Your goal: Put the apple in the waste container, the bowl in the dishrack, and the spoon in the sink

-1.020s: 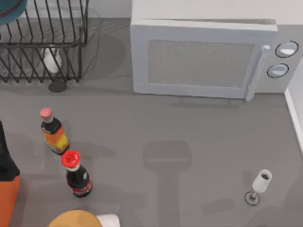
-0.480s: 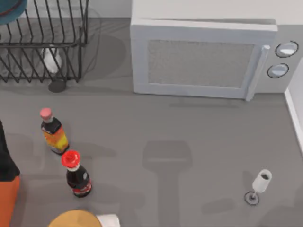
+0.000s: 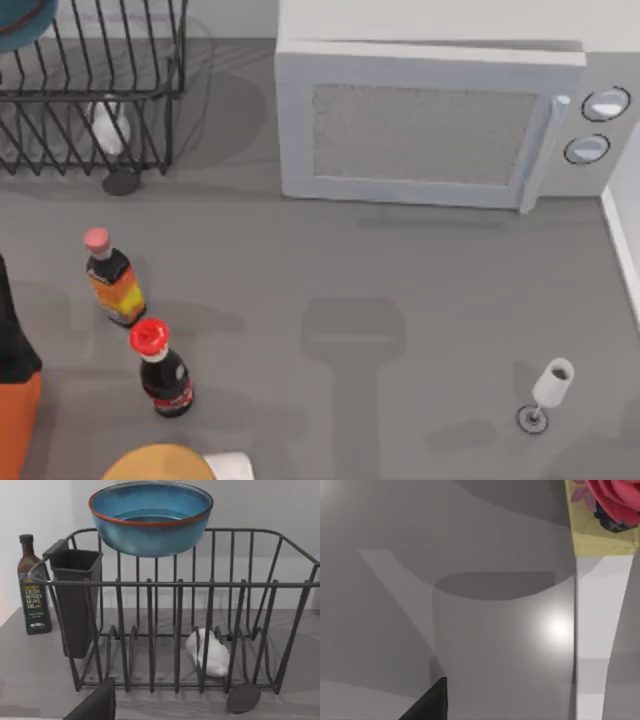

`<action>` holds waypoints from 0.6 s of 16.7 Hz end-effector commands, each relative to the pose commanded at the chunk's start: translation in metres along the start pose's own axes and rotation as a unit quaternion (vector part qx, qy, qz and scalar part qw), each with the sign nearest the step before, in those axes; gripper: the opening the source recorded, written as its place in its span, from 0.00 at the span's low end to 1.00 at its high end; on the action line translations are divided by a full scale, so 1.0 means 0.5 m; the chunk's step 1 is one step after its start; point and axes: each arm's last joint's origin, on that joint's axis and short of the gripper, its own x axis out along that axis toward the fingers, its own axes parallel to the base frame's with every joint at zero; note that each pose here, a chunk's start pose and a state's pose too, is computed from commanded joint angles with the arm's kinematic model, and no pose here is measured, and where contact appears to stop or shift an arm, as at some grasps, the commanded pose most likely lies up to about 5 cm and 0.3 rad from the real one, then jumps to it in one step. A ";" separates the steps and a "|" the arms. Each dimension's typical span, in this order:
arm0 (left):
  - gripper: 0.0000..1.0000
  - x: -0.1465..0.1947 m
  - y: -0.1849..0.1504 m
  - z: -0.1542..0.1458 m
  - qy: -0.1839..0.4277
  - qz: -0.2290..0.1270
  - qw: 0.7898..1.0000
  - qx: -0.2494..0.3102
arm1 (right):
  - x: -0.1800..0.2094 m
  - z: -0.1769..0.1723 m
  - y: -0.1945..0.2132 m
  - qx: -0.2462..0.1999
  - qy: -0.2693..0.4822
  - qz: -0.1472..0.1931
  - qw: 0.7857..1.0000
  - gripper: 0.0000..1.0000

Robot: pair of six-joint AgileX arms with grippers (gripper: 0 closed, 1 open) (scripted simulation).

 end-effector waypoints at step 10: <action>1.00 0.000 0.000 0.000 0.000 0.000 1.000 0.000 | 0.000 0.000 0.000 0.000 0.000 0.000 1.000 0.00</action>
